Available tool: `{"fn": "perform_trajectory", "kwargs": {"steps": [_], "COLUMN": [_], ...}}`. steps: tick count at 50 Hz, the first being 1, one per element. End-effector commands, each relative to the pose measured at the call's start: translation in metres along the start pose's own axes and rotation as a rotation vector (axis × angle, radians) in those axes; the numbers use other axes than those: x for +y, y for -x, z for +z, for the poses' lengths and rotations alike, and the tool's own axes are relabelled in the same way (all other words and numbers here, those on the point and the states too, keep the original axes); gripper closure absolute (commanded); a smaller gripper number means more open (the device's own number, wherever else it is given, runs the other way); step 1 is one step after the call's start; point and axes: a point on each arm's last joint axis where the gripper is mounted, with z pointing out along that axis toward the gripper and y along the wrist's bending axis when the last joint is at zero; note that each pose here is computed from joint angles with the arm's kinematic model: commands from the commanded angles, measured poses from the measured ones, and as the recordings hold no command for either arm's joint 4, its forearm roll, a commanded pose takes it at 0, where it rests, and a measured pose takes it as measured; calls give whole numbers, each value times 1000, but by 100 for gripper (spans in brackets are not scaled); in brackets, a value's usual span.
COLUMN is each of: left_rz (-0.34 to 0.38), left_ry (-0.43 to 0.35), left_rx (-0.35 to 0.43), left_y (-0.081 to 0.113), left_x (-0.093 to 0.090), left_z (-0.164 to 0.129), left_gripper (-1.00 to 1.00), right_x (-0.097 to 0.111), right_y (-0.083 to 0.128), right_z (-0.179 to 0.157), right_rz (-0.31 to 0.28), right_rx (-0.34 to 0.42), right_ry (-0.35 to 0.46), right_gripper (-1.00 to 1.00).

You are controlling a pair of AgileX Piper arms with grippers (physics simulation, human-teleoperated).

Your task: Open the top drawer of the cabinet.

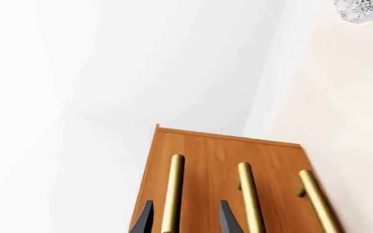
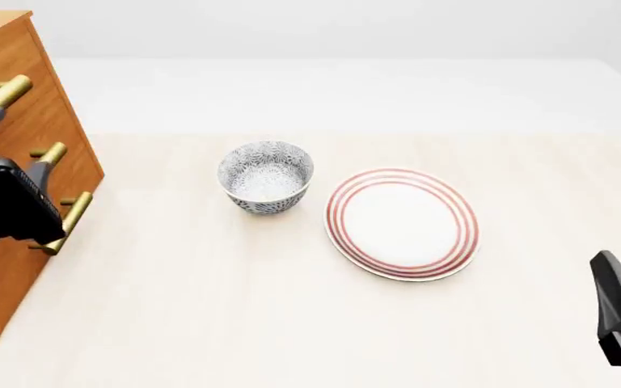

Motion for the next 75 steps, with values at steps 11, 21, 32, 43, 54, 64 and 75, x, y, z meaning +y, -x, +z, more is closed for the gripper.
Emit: {"fn": "perform_trajectory", "kwargs": {"steps": [11, 21, 32, 43, 54, 64, 75], "left_rz": [7, 0, -2, -6, -3, 6, 37], "left_ry": [12, 35, 48, 47, 44, 54, 65], "left_rx": [79, 130, 173, 194, 201, 197, 189], "left_y": [-19, -30, -40, -46, -50, -49, -45], "left_x": [-8, -5, -6, -6, -6, 1, 4], "left_z": [17, 13, 12, 17, 27, 30, 22], "left_gripper": [-100, -100, -100, -100, -100, -100, 100], "right_x": [0, 0, 0, 0, 0, 0, 0], "right_y": [0, 0, 0, 0, 0, 0, 0], "right_z": [0, 0, 0, 0, 0, 0, 0], "right_rz": [0, 0, 0, 0, 0, 0, -1], "right_rx": [0, 0, 0, 0, 0, 0, 0], "right_ry": [0, 0, 0, 0, 0, 0, 0], "right_gripper": [-100, -100, -100, -100, -100, -100, -100]}}
